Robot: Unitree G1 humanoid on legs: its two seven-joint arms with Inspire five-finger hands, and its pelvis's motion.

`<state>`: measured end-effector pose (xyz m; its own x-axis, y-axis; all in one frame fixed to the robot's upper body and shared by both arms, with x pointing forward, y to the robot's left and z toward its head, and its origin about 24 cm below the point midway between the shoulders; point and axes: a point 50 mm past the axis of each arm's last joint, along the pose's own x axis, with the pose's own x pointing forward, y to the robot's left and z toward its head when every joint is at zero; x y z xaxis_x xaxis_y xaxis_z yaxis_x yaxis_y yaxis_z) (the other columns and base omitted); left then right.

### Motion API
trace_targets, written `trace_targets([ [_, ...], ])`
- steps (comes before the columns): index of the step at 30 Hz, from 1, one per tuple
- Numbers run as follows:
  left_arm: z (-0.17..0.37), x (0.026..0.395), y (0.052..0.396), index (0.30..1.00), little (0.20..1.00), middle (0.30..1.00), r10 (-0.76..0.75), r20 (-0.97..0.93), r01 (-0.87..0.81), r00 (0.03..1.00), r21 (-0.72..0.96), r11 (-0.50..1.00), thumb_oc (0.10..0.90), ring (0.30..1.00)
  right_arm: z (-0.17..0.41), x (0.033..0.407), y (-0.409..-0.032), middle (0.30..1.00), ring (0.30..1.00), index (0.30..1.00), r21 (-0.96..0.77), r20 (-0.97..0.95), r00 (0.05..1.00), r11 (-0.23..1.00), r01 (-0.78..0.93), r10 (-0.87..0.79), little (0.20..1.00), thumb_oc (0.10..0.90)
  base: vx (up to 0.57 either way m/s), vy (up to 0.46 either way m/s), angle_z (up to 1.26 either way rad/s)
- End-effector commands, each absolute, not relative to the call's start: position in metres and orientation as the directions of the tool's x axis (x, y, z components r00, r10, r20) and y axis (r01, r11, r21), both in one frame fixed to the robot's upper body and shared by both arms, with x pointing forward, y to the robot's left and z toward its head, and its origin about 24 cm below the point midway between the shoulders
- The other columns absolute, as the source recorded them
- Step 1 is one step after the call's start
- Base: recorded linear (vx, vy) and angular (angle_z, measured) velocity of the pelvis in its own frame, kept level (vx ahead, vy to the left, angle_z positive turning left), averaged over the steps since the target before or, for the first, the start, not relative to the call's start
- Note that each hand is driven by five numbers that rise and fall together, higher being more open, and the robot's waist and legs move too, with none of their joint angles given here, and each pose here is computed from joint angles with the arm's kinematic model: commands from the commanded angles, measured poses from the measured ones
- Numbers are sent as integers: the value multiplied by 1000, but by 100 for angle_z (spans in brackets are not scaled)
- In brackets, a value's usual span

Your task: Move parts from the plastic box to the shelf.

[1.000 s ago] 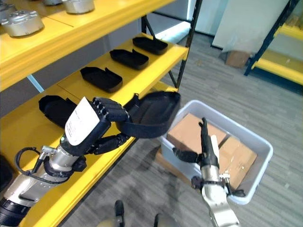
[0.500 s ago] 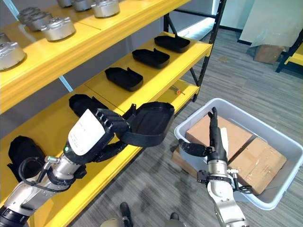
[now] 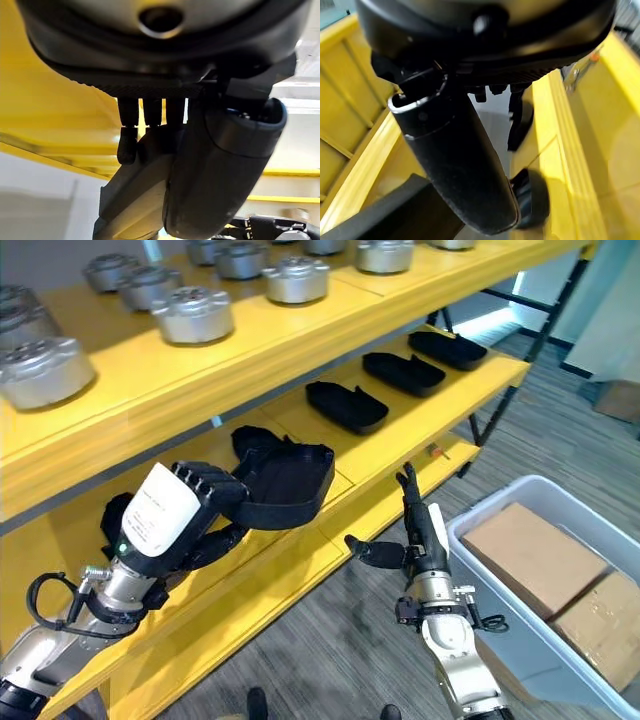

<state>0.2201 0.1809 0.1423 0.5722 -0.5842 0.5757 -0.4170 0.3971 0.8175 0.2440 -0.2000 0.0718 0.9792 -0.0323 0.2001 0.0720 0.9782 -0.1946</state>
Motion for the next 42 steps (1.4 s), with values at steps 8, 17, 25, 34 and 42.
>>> trace_targets([
  [8,187,205,170,300,300,300,-559,783,-547,273,605,579,400,300,140,251,-188,1000,1000,1000,-209,511,860,971,117,6,1000,900,-106,195,24],
  [17,202,220,155,300,300,300,-568,793,-585,222,574,573,400,300,139,249,-195,1000,1000,1000,-255,546,838,955,148,16,1000,900,-42,-47,49],
  [25,198,220,165,300,300,300,-526,810,-652,261,550,522,400,300,144,247,-198,1000,1000,1000,-329,568,821,931,156,63,1000,900,-3,-109,16],
  [34,191,218,168,300,300,300,-490,825,-680,282,532,505,400,300,139,241,-201,1000,1000,1000,-344,572,819,920,186,48,1000,900,-44,35,41],
  [42,191,217,181,300,300,300,-453,845,-723,284,499,478,400,300,145,240,-216,1000,1000,1000,-361,576,817,907,215,35,1000,900,10,186,-1],
])
